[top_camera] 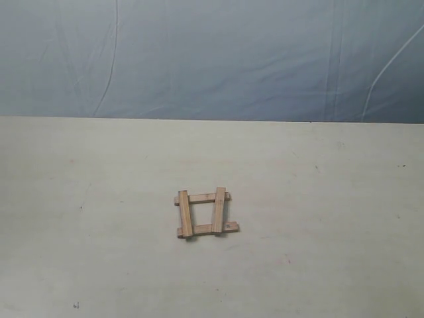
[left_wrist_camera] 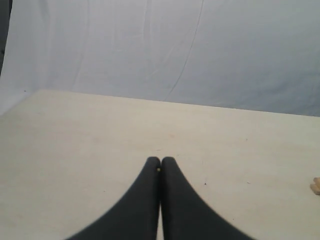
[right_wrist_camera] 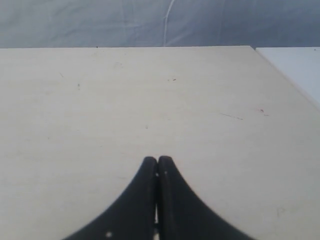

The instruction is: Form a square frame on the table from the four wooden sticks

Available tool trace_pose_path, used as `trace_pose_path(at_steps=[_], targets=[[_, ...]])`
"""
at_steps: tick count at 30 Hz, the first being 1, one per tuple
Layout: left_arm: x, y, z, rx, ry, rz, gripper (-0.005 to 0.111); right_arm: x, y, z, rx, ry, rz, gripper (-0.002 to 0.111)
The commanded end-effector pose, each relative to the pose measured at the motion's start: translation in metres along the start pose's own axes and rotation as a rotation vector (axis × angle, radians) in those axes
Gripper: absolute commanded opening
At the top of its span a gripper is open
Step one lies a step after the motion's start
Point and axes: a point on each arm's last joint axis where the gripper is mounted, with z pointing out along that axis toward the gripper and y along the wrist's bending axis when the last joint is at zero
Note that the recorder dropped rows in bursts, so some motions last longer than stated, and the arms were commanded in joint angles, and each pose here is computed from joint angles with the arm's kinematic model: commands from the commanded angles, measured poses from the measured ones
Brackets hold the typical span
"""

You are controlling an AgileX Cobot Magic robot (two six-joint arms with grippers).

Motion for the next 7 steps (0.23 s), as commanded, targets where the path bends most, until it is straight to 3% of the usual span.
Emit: trace_pose_path(at_steps=[1, 7], targets=[[0.002, 0.0008, -0.0001, -0.007, 0.01, -0.006, 0.0, -0.0019, 0.0002, -0.0007, -0.002, -0.023, 0.016, -0.001], [0.0041, 0.0024, -0.0002, -0.025, 0.033, -0.008, 0.0, -0.0029, 0.0021, -0.0007, -0.023, -0.033, 0.062, -0.001]])
